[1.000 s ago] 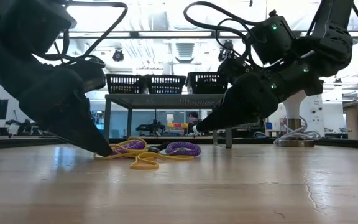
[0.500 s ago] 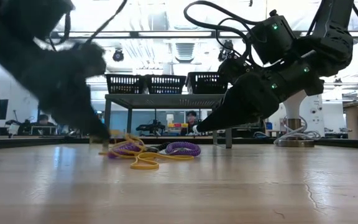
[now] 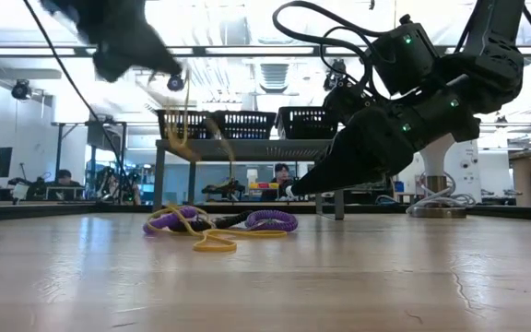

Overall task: Pick & Place Office Desk Supplies
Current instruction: Put the yellow rubberband into the left black bin on the shelf

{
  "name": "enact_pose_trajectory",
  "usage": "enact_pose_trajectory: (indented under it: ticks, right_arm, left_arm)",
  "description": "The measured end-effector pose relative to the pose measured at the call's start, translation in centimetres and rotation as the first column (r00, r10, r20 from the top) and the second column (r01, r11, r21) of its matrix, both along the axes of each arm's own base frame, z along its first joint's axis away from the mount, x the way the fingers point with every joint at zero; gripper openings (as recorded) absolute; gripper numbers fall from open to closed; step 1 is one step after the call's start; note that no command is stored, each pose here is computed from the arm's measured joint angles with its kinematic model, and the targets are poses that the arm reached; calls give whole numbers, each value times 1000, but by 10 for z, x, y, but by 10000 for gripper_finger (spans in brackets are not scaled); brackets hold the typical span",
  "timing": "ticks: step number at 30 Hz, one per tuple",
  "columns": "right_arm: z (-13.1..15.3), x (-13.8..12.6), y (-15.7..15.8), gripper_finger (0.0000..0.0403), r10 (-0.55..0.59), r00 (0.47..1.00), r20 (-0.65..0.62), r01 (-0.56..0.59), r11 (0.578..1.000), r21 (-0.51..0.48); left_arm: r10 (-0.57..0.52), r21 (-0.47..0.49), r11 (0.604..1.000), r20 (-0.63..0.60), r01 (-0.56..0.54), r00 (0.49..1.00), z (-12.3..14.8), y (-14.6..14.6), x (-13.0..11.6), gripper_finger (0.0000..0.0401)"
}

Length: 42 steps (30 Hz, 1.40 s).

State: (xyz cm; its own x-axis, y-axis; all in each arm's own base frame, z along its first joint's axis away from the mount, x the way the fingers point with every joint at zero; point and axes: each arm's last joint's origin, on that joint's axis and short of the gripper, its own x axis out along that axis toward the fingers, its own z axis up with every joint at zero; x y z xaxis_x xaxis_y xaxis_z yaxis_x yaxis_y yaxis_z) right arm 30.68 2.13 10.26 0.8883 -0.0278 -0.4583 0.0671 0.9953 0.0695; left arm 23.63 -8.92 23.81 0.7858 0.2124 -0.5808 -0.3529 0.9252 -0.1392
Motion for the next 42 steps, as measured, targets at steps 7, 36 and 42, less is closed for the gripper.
enact_pose_trajectory:
  ticks: [7, 36, 42]
  right_arm:
    - [0, 0, 0, 126, 0, 1000, -2, 0, 1000, 0]
    - [4, 4, 0, 116, 4, 1000, 20, -4, 1000, -6]
    - [4, 4, 0, 122, 4, 1000, 18, -4, 1000, -7]
  left_arm:
    - [-23, 119, 993, 36, 19, 999, 25, 1, 4, 11]
    - [96, -201, 970, -214, -140, 972, -86, 14, -43, 8]
    - [49, -409, 907, -125, -96, 991, -113, 16, -54, 31]
